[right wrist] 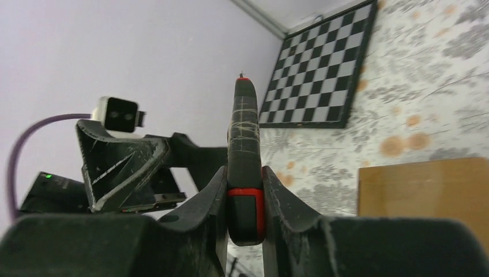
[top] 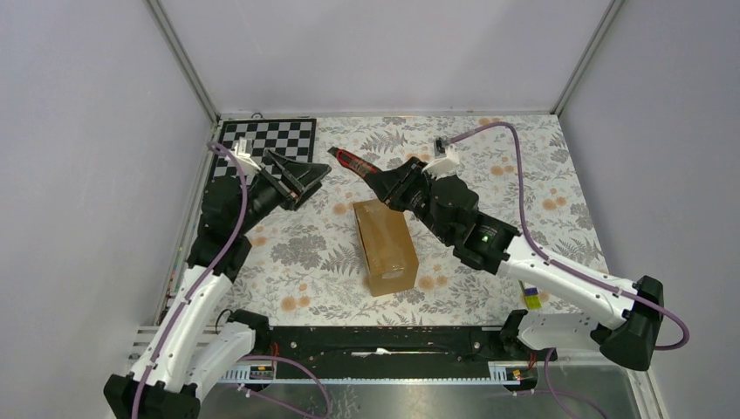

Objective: Unpack the express box
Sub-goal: Pick up the knife from the center of the board.

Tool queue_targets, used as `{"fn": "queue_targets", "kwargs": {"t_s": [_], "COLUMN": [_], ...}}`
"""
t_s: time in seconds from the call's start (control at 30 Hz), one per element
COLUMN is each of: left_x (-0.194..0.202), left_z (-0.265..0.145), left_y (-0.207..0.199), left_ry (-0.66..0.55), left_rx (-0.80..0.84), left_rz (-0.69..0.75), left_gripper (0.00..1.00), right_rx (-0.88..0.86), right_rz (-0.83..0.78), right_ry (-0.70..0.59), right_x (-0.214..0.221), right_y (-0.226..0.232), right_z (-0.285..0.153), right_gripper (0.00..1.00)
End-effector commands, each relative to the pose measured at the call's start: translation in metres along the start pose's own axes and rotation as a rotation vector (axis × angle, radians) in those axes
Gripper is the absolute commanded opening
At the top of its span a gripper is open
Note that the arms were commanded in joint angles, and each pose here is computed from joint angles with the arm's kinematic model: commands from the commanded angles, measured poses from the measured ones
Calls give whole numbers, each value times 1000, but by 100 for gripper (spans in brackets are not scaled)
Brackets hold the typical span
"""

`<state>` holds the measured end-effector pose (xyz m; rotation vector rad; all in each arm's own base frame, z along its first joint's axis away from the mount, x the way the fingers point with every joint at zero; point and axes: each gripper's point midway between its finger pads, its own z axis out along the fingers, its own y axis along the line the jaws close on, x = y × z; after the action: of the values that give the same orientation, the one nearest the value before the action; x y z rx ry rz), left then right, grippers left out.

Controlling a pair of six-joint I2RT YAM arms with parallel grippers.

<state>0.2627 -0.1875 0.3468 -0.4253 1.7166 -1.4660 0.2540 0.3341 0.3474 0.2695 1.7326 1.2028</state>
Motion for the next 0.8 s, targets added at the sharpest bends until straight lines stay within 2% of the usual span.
{"fn": "queue_targets", "kwargs": {"t_s": [0.0,0.13,0.17,0.23,0.3,0.43,0.6,0.77], "left_x": [2,-14,-21,-27,-23,3,56,97], "left_z": [-24,-30,-31,-27,-24,-16,-18,-31], "left_y": [14,-11,-29,-42,-65,-82,-82,-73], "left_ry": [51,93,93,119,171,357,638,767], "left_rx": [-137,-147,-121,-98,-1,195,417,517], "left_rz": [227,515,592,692,759,772,661,654], "left_gripper": [95,95,95,95,93,88,81,78], "right_rx": [57,48,34,-6,-18,-70,-194,-316], "right_rz": [-235,-469,-501,-548,-578,-603,-593,-560], "right_ry": [-81,101,156,258,361,542,706,809], "right_x": [-47,-36,-31,-24,-16,4,31,43], "right_y": [13,15,17,23,24,19,16,27], "right_z": [-19,-39,-46,-63,-79,-113,-151,-180], "right_gripper": [0,0,0,0,0,0,0,0]}}
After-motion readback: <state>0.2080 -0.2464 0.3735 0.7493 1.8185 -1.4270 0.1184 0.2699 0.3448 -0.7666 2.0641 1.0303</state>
